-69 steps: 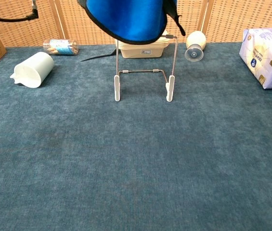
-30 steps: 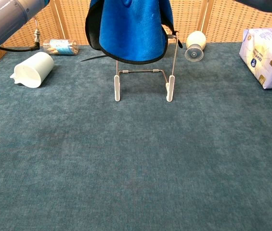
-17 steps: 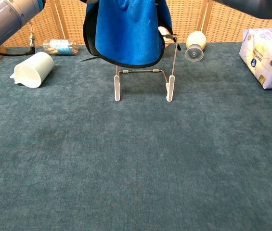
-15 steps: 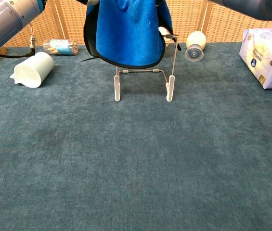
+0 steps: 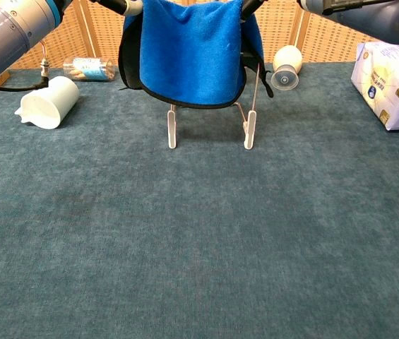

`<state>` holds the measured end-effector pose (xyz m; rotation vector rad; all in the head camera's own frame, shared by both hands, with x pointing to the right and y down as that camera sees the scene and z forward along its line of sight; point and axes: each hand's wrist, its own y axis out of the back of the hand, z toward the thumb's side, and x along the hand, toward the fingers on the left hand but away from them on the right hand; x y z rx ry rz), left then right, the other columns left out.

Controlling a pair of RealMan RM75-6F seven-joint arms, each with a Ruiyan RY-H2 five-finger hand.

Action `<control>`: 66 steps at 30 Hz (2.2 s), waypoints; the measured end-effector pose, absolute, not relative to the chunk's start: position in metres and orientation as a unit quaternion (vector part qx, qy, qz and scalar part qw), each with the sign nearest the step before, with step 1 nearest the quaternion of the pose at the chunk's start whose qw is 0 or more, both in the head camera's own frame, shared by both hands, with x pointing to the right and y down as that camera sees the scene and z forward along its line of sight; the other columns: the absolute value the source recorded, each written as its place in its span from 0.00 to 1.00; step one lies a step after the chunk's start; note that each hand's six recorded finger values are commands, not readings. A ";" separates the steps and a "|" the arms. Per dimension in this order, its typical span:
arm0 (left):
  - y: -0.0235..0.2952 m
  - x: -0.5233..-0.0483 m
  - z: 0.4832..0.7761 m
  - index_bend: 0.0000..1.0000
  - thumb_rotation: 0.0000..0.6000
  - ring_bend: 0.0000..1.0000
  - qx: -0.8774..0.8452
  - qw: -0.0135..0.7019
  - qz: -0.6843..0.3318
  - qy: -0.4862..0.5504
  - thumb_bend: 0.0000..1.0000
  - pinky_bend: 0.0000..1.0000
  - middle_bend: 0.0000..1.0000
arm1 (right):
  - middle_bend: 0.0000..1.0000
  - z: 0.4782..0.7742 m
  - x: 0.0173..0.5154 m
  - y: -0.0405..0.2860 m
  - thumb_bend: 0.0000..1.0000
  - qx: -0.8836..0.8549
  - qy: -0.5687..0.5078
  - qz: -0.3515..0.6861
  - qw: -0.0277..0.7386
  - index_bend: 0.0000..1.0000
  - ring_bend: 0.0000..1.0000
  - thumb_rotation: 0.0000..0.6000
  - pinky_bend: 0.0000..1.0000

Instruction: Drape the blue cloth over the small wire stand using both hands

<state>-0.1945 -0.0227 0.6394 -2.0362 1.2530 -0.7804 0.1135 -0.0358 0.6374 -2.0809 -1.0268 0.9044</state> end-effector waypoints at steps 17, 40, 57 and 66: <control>-0.028 -0.200 0.638 0.72 1.00 0.28 -0.764 0.317 -0.299 0.477 0.46 0.09 0.40 | 0.34 0.638 0.112 -0.040 0.39 -0.787 -0.390 0.346 0.330 0.80 0.04 1.00 0.07; -0.023 -0.207 0.643 0.72 1.00 0.27 -0.764 0.310 -0.307 0.475 0.46 0.08 0.40 | 0.33 0.645 0.117 -0.039 0.39 -0.782 -0.384 0.356 0.338 0.79 0.04 1.00 0.07; -0.020 -0.185 0.643 0.72 1.00 0.27 -0.775 0.310 -0.295 0.464 0.46 0.08 0.40 | 0.33 0.644 0.130 -0.041 0.39 -0.776 -0.392 0.362 0.337 0.78 0.04 1.00 0.07; -0.021 -0.178 0.642 0.72 1.00 0.27 -0.777 0.312 -0.291 0.463 0.46 0.08 0.40 | 0.33 0.643 0.137 -0.044 0.39 -0.770 -0.396 0.366 0.341 0.78 0.03 1.00 0.07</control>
